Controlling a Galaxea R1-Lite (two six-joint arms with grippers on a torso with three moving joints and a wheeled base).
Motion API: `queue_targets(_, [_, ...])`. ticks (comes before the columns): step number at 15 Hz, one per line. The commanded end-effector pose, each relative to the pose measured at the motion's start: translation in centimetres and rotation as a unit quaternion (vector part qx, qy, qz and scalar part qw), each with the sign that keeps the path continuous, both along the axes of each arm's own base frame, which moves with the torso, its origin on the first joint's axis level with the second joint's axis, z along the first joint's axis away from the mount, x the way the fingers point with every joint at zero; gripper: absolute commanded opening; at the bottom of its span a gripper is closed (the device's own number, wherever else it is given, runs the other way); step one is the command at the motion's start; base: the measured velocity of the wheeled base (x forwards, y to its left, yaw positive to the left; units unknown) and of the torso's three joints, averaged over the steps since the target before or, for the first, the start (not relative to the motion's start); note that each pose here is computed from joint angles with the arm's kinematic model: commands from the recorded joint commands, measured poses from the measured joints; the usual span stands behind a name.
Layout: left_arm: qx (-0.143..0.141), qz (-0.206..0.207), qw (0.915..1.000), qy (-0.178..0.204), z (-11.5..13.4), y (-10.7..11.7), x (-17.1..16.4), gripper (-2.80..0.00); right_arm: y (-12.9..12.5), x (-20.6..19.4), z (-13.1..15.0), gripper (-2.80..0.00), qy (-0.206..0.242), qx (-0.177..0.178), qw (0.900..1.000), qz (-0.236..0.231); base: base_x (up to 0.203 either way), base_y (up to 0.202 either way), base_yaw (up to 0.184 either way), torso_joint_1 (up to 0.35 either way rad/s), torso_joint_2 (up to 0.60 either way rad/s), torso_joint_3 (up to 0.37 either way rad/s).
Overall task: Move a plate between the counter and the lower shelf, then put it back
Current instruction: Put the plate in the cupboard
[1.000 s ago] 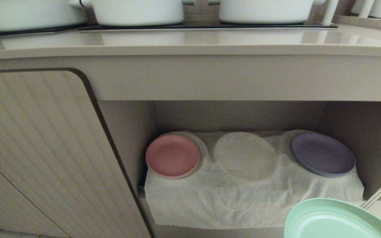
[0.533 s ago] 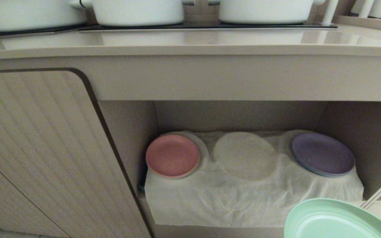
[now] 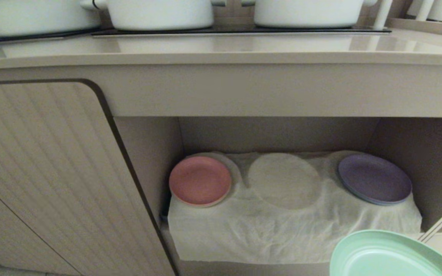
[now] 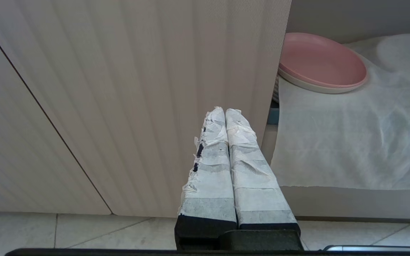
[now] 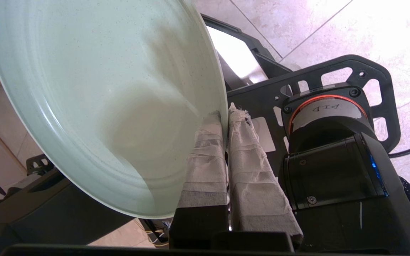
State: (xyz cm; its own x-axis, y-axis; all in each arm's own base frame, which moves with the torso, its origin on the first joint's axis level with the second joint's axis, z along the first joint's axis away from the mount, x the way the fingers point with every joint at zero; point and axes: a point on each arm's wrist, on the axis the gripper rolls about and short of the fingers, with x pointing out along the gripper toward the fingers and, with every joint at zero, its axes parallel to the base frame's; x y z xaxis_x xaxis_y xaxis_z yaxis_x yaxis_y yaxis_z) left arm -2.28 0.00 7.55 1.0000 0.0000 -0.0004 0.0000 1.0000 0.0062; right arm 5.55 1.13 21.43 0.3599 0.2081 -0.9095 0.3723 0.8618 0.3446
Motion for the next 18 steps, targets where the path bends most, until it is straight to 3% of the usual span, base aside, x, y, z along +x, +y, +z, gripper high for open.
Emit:
queue_targets(1, [0.000,0.000,1.0000,-0.001,0.0,0.0,0.0,-2.80,0.0,0.1,0.0,-2.80,0.000,0.001,1.000,-0.002,0.000,0.000,0.000,0.000,0.00,0.000])
queue_targets(5, [0.000,0.000,1.0000,-0.001,0.0,0.0,0.0,-2.80,0.0,0.7,0.2,-2.80,-0.022,0.004,1.000,-0.008,0.000,0.000,0.000,0.000,0.00,0.000])
queue_targets(11, [0.000,0.000,1.0000,0.000,0.0,0.0,0.0,-2.80,0.1,2.1,-0.8,-2.80,-0.017,0.002,1.000,-0.008,0.000,0.000,0.000,0.000,0.00,0.000])
queue_targets(18, [0.000,0.000,1.0000,0.000,0.0,0.0,0.0,-2.80,0.8,6.7,-2.6,-2.80,-0.029,0.003,1.000,-0.003,0.000,0.000,0.000,0.000,0.00,0.000])
